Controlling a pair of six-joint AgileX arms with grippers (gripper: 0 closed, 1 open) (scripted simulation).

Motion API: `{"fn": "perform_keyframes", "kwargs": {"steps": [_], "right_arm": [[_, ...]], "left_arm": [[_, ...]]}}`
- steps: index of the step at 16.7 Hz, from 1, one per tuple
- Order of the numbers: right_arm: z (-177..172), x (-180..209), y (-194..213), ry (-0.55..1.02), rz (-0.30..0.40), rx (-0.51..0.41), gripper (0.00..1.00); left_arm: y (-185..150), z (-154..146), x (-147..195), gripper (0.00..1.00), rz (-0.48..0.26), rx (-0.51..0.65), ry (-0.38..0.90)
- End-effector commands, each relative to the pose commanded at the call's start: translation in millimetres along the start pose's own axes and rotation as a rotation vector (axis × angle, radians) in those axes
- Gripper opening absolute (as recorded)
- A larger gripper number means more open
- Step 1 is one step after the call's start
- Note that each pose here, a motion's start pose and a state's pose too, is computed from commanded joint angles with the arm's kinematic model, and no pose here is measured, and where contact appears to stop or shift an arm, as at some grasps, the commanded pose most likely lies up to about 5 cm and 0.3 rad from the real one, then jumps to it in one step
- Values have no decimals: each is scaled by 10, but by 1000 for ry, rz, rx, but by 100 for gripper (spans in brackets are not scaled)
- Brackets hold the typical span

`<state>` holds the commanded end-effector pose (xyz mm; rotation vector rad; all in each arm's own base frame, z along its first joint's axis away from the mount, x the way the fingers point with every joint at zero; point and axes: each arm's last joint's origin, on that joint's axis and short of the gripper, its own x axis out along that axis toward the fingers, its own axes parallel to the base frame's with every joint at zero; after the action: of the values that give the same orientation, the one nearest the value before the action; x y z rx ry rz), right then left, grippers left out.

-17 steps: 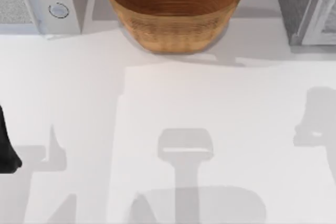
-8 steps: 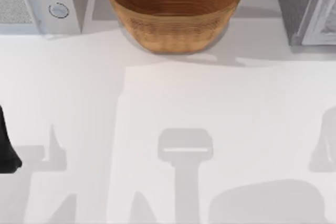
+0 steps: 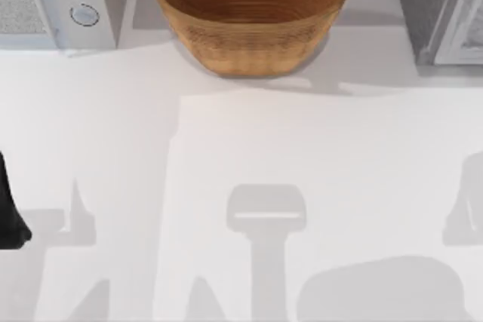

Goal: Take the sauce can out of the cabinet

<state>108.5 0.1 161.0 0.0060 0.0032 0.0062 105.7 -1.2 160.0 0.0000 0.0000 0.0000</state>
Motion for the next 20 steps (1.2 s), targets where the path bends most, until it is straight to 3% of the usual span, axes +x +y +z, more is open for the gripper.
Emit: {"fn": "perform_keyframes", "kwargs": {"steps": [20], "right_arm": [[-174,770,555,186,266,7,0]], "left_arm": [[0,0,0,100,0,0,0]]}}
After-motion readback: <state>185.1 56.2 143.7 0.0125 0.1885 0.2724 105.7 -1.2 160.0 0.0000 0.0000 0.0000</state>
